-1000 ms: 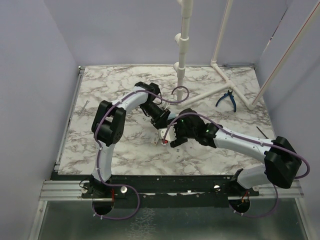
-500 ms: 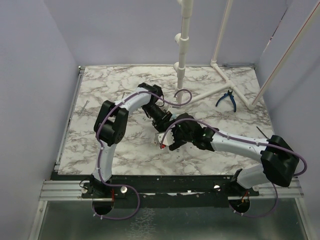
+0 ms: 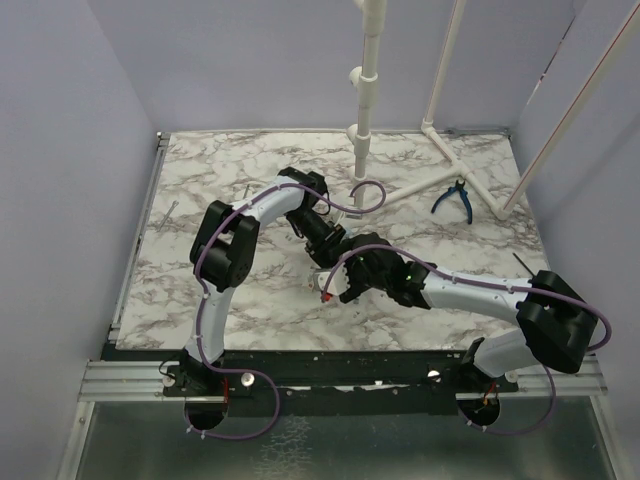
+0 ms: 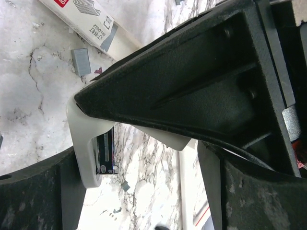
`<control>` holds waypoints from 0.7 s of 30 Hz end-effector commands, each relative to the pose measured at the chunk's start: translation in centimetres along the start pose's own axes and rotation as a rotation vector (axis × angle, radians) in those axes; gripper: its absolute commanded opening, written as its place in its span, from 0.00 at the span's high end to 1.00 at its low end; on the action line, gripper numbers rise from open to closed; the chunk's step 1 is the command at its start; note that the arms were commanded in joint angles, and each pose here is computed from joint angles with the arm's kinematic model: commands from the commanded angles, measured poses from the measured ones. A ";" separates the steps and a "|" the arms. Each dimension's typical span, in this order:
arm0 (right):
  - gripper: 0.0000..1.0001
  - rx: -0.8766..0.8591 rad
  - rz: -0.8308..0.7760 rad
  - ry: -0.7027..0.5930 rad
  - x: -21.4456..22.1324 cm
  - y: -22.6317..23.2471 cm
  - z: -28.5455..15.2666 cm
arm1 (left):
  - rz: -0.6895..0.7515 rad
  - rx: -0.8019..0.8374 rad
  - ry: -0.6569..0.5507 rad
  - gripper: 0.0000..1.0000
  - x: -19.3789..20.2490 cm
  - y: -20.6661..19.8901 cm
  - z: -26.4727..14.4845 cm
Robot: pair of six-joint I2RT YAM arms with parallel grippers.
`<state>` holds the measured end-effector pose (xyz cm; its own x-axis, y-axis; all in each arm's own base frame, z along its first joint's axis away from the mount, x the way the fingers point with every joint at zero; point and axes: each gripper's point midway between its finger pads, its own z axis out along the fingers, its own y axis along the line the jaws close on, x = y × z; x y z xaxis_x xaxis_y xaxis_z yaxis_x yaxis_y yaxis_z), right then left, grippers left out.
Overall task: Load the staples into the stapler
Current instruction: Close the stapler at the center of the board.
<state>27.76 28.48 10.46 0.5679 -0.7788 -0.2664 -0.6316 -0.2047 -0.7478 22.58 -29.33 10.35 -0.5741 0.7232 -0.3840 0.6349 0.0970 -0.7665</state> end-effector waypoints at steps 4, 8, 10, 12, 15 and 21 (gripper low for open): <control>0.05 0.125 -0.010 0.049 0.7 -2.7 -0.2 | -0.022 0.027 0.042 1.00 0.6 -0.8 0.7; 0.00 0.085 -0.042 0.024 0.5 -1.7 -0.1 | -0.022 0.022 0.049 1.00 0.7 -0.6 0.7; 0.00 0.070 -0.051 0.006 0.2 -1.3 0.0 | -0.020 0.021 0.048 1.00 0.6 -0.6 0.7; 0.00 0.033 -0.025 -0.017 -0.3 -0.8 0.0 | -0.015 0.019 0.045 1.00 0.4 -0.6 0.6; 0.03 -0.015 0.023 -0.072 -1.4 -0.3 -0.2 | 0.000 0.015 0.040 1.00 0.0 -0.5 0.5; 0.13 -0.096 0.070 -0.140 -2.8 1.0 -0.2 | 0.018 0.019 0.041 0.97 -0.3 -0.6 0.7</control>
<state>26.80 28.72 9.67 0.5685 -0.7611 -0.3124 -0.6736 -0.2126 -0.7079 22.24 -29.24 10.19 -0.5711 0.7429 -0.3492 0.6205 0.1123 -0.7761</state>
